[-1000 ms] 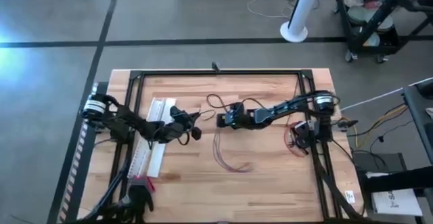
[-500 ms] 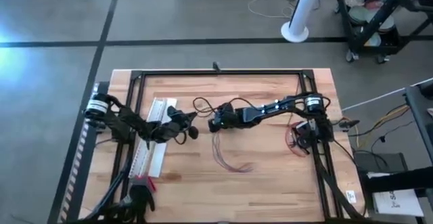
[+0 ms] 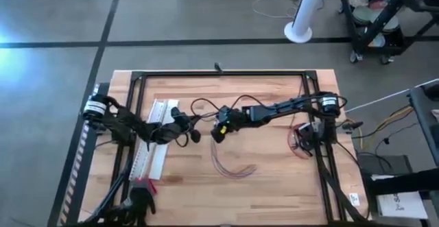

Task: Ziptie cables
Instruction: Wrap the cable wires using bottom black ziptie

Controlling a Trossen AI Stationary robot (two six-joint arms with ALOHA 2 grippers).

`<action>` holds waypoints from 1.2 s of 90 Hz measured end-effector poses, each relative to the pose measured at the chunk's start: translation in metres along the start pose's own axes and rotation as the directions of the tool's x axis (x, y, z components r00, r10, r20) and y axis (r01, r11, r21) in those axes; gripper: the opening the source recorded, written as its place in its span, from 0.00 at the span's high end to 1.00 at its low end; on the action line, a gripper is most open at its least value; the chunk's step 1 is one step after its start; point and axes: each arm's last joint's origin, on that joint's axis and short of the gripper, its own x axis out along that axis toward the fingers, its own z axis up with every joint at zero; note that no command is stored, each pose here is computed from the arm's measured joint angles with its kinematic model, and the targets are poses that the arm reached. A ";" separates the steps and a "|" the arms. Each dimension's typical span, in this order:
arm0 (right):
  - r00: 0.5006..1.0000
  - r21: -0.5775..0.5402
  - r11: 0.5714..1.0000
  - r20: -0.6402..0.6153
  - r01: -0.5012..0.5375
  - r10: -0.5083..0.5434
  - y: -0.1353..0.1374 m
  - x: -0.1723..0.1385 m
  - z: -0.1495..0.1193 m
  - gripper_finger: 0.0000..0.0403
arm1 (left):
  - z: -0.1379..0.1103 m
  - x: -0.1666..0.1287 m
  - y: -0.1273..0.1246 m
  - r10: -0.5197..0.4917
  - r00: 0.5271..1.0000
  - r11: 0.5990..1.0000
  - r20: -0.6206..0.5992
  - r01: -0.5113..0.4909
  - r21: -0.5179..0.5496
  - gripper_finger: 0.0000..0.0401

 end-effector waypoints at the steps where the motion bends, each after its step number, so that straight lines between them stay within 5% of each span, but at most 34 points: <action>1: 1.000 0.000 1.000 0.001 -0.003 0.003 0.000 0.001 0.000 1.00 | 0.000 0.001 -0.001 -0.006 1.000 1.000 -0.002 0.006 0.002 1.00; 34: 0.998 0.074 0.995 0.007 0.065 -0.066 0.001 0.013 -0.014 0.96 | -0.001 0.002 -0.002 0.003 0.999 0.999 -0.035 -0.001 0.050 1.00; 60: 0.968 0.023 0.980 0.156 0.197 -0.198 0.025 0.018 -0.043 0.61 | -0.003 0.001 0.000 0.015 0.999 0.997 -0.050 -0.011 0.077 1.00; 82: 0.969 0.032 0.987 0.186 0.160 -0.163 0.047 0.035 -0.072 0.40 | -0.003 0.001 0.001 0.015 0.999 0.997 -0.053 -0.010 0.078 1.00; 108: 0.921 -0.063 0.933 0.198 0.354 -0.336 0.067 0.063 -0.102 0.42 | -0.004 0.001 0.001 0.012 0.998 0.998 -0.056 -0.008 0.069 1.00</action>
